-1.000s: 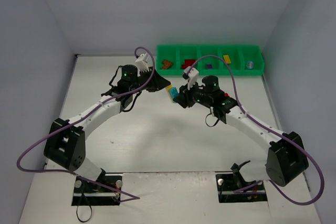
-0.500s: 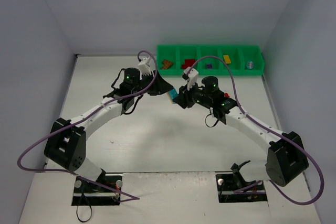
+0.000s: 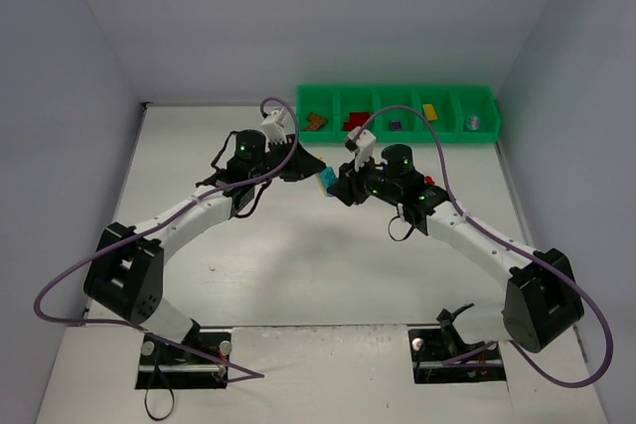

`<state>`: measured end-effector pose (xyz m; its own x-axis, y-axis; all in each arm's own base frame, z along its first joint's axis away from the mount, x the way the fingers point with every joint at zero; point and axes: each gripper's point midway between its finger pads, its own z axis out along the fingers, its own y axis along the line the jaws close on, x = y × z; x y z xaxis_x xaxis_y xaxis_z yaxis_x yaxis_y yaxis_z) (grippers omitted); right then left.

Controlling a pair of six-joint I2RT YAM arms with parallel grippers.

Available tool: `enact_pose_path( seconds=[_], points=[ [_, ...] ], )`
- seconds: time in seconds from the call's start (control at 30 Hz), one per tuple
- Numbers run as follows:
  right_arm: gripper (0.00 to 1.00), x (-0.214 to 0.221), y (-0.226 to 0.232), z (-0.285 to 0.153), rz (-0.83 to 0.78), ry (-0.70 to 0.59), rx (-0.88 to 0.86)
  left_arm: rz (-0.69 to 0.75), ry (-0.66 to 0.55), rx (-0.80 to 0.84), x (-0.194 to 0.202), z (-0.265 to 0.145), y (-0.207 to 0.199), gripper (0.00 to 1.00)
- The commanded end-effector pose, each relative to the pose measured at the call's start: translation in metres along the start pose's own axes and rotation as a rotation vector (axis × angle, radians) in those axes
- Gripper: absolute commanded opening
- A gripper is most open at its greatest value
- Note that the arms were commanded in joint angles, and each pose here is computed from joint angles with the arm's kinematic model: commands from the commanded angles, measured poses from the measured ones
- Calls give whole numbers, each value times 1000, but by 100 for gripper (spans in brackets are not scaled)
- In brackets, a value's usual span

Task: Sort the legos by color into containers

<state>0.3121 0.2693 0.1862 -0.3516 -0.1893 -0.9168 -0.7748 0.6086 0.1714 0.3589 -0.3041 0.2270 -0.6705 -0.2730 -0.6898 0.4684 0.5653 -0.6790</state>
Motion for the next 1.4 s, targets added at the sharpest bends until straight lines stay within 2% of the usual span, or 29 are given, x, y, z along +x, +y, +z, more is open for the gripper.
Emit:
enact_pose_path(
  seconds=[0.0, 0.3, 0.6, 0.67, 0.73, 0.87, 0.9, 0.97, 1.0, 1.07, 1.13, 1.17, 1.23, 1.27, 1.33, 1.37],
  points=[
    [0, -50, 5, -1, -60, -145, -13, 93, -57, -8, -11, -3, 0, 0],
    [0, -66, -9, -7, -66, -184, 55, 102, -15, -155, 16, -15, 44, 0],
    [0, -57, -19, -7, -61, -155, 69, 79, -70, -193, -5, -28, 57, 0],
    [0, -58, -31, -12, -85, -145, 116, 86, -72, -191, -8, -29, 56, 0],
    [0, -60, -55, -21, -72, -145, 196, 81, -64, -197, -8, -30, 56, 0],
    [0, -61, -144, -53, 38, -148, 491, 92, -44, -200, -3, -34, 56, 0],
    [0, -54, -183, -71, 77, -139, 636, 94, -33, -208, -1, -37, 56, 0],
    [0, -63, -219, -90, 133, -173, 747, 101, -22, -215, 2, -39, 57, 0],
    [0, -52, -249, -104, 169, -160, 815, 104, -27, -214, 1, -42, 54, 0],
    [0, -65, -280, -122, 164, -192, 895, 111, -23, -221, 2, -46, 55, 0],
    [0, -55, -315, -136, 128, -157, 982, 113, -21, -218, 3, -50, 51, 0],
    [0, -68, -331, -148, 105, -191, 1018, 120, -24, -215, 1, -52, 49, 0],
    [0, -55, -365, -161, 112, -170, 1073, 122, -15, -213, 3, -54, 47, 0],
    [0, -69, -377, -168, 102, -202, 1091, 124, -17, -208, 3, -55, 45, 0],
    [0, -55, -406, -172, 126, -178, 1122, 129, -4, -198, 6, -56, 43, 0],
    [0, -67, -415, -177, 114, -200, 1137, 134, -6, -195, 5, -58, 41, 0]
  ],
)
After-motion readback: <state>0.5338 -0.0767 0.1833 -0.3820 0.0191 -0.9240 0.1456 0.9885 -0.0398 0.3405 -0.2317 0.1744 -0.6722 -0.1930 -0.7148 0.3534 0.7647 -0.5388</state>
